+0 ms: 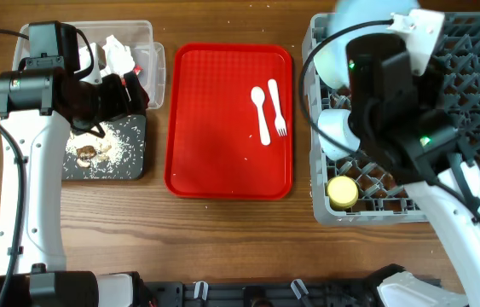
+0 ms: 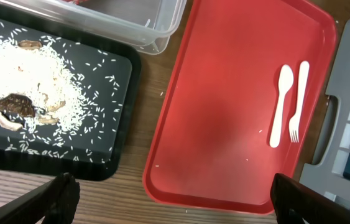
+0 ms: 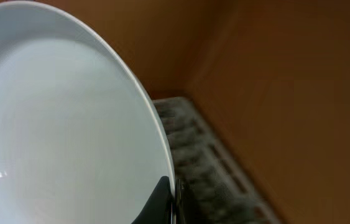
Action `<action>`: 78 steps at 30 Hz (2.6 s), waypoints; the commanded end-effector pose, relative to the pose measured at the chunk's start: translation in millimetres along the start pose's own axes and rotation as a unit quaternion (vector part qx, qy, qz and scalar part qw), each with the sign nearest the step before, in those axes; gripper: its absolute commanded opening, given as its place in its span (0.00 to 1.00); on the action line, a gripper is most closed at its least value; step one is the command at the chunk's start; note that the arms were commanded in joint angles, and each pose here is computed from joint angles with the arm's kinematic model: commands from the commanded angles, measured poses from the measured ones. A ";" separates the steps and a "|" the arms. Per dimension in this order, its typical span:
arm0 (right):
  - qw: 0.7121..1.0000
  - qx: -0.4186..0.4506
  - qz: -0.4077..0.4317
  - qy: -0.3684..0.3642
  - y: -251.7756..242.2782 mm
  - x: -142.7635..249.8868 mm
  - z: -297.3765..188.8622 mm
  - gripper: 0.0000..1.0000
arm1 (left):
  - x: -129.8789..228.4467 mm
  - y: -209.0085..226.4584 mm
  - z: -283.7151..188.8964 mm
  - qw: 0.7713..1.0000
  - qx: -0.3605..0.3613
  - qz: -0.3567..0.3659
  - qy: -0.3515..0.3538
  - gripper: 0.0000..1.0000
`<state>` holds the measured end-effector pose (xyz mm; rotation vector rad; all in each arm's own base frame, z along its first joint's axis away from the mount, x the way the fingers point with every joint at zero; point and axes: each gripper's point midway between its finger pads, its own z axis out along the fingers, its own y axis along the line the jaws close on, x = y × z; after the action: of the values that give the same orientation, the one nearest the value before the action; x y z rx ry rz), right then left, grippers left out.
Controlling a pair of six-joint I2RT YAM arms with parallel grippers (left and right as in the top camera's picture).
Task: Sort waste into correct bins and load items into the dishwasher rack
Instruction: 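Lift the white plate and stand it in the dish rack, then grasp the white fork on the red tray with the right gripper, then drop the white fork into the dish rack with the right gripper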
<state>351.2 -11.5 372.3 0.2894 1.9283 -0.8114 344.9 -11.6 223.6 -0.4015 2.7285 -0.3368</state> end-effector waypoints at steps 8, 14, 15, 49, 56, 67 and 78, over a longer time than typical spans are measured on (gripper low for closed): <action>0.968 0.072 -0.225 0.079 38.5 37.8 132.7 0.04 | -2.6 0.4 -1.6 1.000 0.001 0.000 -0.004 1.00; 0.949 0.026 -0.294 0.108 91.8 78.7 166.8 0.04 | -2.6 0.4 -1.6 1.000 0.001 0.000 -0.004 1.00; 0.947 0.009 -0.301 0.113 102.6 87.4 171.4 0.05 | -2.6 0.4 -1.6 1.000 0.001 0.000 -0.004 1.00; 0.878 -0.355 -0.108 0.303 339.4 237.4 21.8 0.51 | -2.6 0.4 -1.6 1.000 0.001 0.000 -0.004 1.00; 0.886 -0.353 -0.094 0.284 339.2 230.4 51.4 0.43 | -2.6 0.4 -1.6 1.000 0.001 0.000 -0.004 1.00; 0.846 -0.385 -0.124 0.347 350.7 276.0 38.7 0.17 | -2.7 0.5 -1.6 1.000 0.001 0.000 -0.005 1.00; 0.838 -0.440 -0.083 0.312 305.2 176.4 -10.4 0.05 | -2.6 0.4 -1.6 1.000 0.001 0.000 -0.004 1.00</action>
<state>409.5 184.1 26.7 -0.2175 2.8798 0.0330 344.8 -11.6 223.4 -0.4017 2.7292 -0.3367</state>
